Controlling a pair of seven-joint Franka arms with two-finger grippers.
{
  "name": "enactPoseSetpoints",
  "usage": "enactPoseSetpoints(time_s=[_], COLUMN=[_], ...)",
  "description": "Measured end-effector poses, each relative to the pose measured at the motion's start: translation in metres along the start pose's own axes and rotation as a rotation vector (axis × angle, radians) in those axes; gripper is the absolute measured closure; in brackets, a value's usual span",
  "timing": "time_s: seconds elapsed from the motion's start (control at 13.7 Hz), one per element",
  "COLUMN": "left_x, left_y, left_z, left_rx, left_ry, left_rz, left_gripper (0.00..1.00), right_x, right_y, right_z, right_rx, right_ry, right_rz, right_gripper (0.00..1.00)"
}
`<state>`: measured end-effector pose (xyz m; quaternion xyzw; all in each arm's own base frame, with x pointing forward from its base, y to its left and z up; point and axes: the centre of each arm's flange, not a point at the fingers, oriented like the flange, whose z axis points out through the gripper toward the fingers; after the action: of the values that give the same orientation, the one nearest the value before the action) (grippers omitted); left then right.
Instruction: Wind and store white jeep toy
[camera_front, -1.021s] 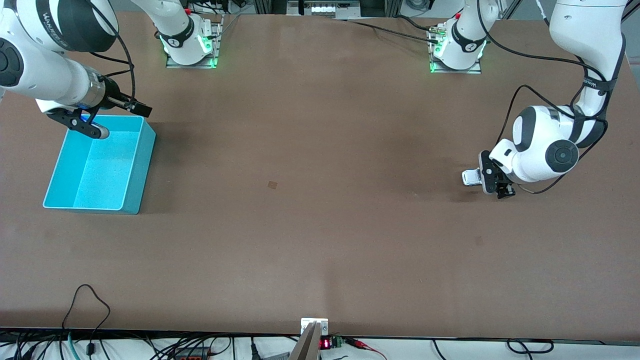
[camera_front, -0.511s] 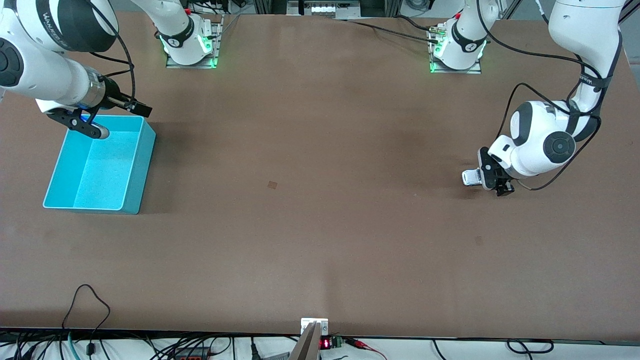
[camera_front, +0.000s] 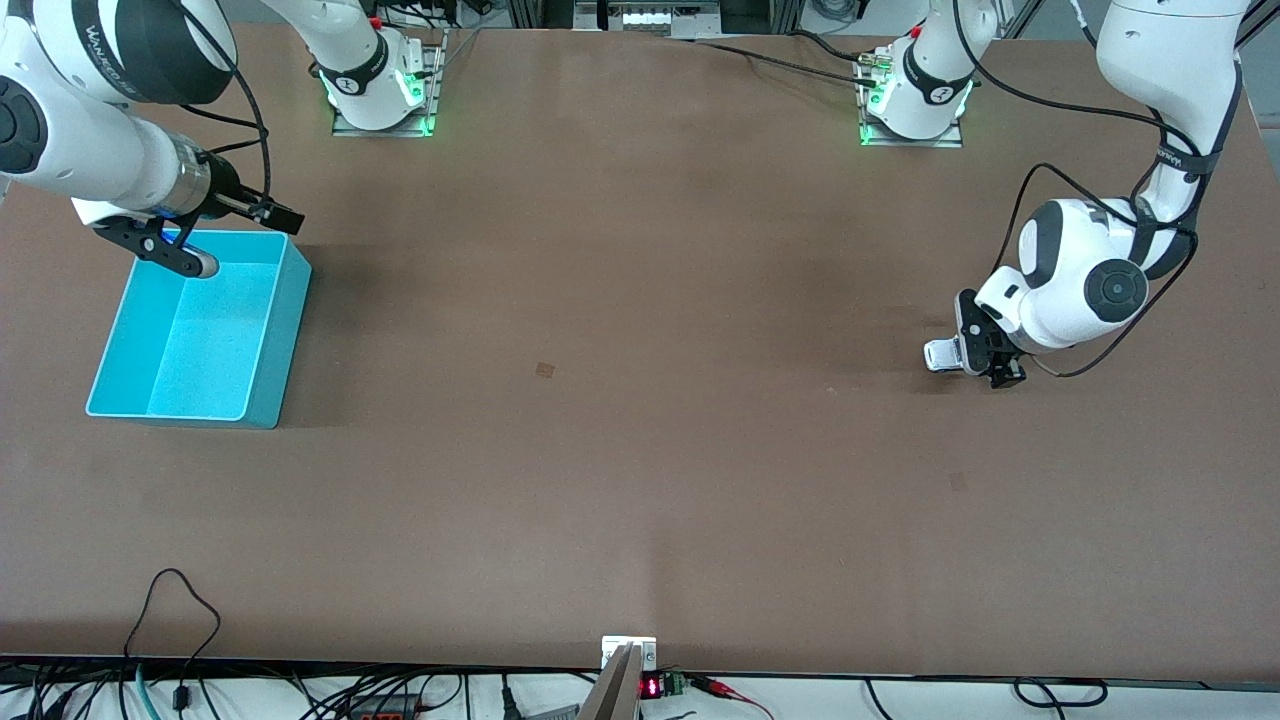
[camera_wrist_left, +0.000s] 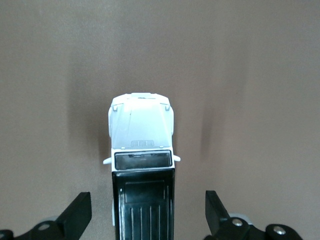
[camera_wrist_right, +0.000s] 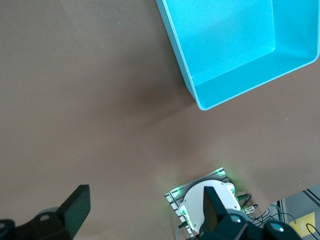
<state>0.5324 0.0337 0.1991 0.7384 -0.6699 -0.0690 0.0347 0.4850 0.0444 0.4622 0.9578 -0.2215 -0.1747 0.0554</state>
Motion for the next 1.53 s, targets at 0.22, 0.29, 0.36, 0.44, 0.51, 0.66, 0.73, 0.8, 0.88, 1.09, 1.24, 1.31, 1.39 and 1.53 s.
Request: enactPoseSetpoints(time_s=[0.22, 0.29, 0.36, 0.44, 0.51, 0.66, 0.73, 0.8, 0.88, 1.09, 1.24, 1.31, 1.39, 1.53], left_x=[-0.006, -0.007, -0.007, -0.006, -0.005, 0.003, 0.006, 0.007, 0.007, 0.007, 0.004, 0.003, 0.002, 0.002], left_y=[0.001, 0.001, 0.002, 0.003, 0.003, 0.003, 0.003, 0.004, 0.004, 0.006, 0.007, 0.007, 0.007, 0.007], left_z=[0.002, 0.002, 0.003, 0.004, 0.004, 0.004, 0.004, 0.004, 0.005, 0.008, 0.009, 0.009, 0.01, 0.01], left_rx=[-0.001, -0.003, -0.005, -0.006, -0.007, -0.005, 0.002, 0.006, 0.006, 0.006, 0.004, 0.003, 0.002, 0.001], left_ry=[0.002, 0.002, 0.002, 0.002, 0.003, 0.006, 0.008, 0.009, 0.009, 0.01, 0.011, 0.011, 0.011, 0.011], left_rz=[-0.004, -0.005, -0.005, -0.004, 0.0, 0.013, 0.019, 0.021, 0.021, 0.02, 0.016, 0.013, 0.012, 0.011], left_gripper=[0.0, 0.0, 0.0, 0.0, 0.0, 0.0, 0.0, 0.0, 0.0, 0.0, 0.0, 0.01, 0.01, 0.03], right_x=[0.0, 0.0, 0.0, 0.0, 0.0, 0.0, 0.0, 0.0, 0.0, 0.0, 0.0, 0.0, 0.0, 0.0], right_y=[0.0, 0.0, 0.0, 0.0, 0.0, 0.0, 0.0, 0.0, 0.0, 0.0, 0.0, 0.0, 0.0, 0.0], right_z=[0.0, 0.0, 0.0, 0.0, 0.0, 0.0, 0.0, 0.0, 0.0, 0.0, 0.0, 0.0, 0.0, 0.0], right_rx=[0.0, 0.0, 0.0, 0.0, 0.0, 0.0, 0.0, 0.0, 0.0, 0.0, 0.0, 0.0, 0.0, 0.0], right_ry=[0.0, 0.0, 0.0, 0.0, 0.0, 0.0, 0.0, 0.0, 0.0, 0.0, 0.0, 0.0, 0.0, 0.0], right_rz=[0.0, 0.0, 0.0, 0.0, 0.0, 0.0, 0.0, 0.0, 0.0, 0.0, 0.0, 0.0, 0.0, 0.001], right_gripper=[0.0, 0.0, 0.0, 0.0, 0.0, 0.0, 0.0, 0.0, 0.0, 0.0, 0.0, 0.0, 0.0, 0.0])
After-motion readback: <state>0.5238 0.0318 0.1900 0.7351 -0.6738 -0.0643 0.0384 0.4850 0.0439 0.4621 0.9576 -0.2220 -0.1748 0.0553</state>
